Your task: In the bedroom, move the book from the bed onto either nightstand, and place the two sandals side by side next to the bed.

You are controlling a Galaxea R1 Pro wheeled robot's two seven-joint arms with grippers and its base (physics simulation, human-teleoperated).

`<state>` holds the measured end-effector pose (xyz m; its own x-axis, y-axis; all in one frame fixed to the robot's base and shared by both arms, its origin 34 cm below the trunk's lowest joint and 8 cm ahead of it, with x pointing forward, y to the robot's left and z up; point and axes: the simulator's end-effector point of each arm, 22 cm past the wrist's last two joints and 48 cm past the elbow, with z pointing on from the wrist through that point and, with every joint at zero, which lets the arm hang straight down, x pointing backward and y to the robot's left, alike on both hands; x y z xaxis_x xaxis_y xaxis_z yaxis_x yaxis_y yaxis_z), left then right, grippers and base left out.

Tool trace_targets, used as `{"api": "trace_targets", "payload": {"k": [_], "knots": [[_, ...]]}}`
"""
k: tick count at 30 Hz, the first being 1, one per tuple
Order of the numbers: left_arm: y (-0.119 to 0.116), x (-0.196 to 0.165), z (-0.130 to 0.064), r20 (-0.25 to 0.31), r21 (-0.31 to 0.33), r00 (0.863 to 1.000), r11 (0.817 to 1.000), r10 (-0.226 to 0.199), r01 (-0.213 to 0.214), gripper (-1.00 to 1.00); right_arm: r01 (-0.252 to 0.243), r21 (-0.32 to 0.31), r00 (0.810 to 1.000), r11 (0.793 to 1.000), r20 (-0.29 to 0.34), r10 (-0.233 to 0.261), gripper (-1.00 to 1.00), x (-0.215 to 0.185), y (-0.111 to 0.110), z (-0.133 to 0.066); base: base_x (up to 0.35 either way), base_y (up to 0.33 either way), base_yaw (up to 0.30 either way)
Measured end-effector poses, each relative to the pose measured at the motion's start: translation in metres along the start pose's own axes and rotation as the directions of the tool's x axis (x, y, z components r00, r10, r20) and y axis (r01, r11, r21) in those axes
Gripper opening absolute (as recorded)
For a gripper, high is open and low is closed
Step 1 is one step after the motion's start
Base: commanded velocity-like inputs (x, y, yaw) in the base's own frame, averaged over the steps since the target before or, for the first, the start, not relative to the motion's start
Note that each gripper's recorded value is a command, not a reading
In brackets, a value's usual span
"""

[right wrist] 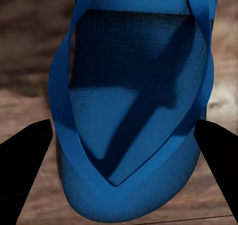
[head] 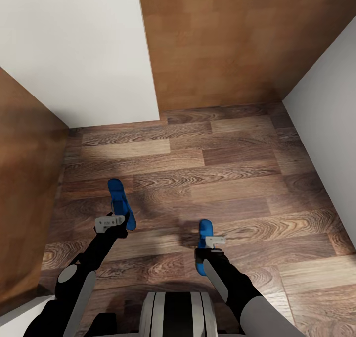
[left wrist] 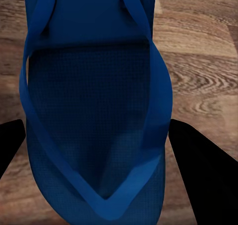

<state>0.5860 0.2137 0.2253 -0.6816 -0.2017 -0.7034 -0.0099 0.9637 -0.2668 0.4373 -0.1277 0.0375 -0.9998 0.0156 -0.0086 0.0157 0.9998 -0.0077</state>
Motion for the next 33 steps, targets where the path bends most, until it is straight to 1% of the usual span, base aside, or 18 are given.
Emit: {"api": "trace_targets", "payload": {"k": [19, 33], "knots": [[0.000, 0.000, 0.000, -0.001, 0.000, 1.000, 1.000, 0.000, 0.000, -1.00, 0.001, 0.000, 1.000, 1.000, 0.000, -0.001, -1.00, 0.000, 0.000, 0.000, 0.000, 0.000, 0.000], [-0.008, -0.031, -0.010, 0.052, 0.011, 0.999, 1.000, 0.011, -0.011, -1.00, -0.003, -0.002, 0.998, 1.000, 0.058, 0.003, -1.00, -0.026, 0.001, -0.022, 0.000, 0.000, 0.000]]}}
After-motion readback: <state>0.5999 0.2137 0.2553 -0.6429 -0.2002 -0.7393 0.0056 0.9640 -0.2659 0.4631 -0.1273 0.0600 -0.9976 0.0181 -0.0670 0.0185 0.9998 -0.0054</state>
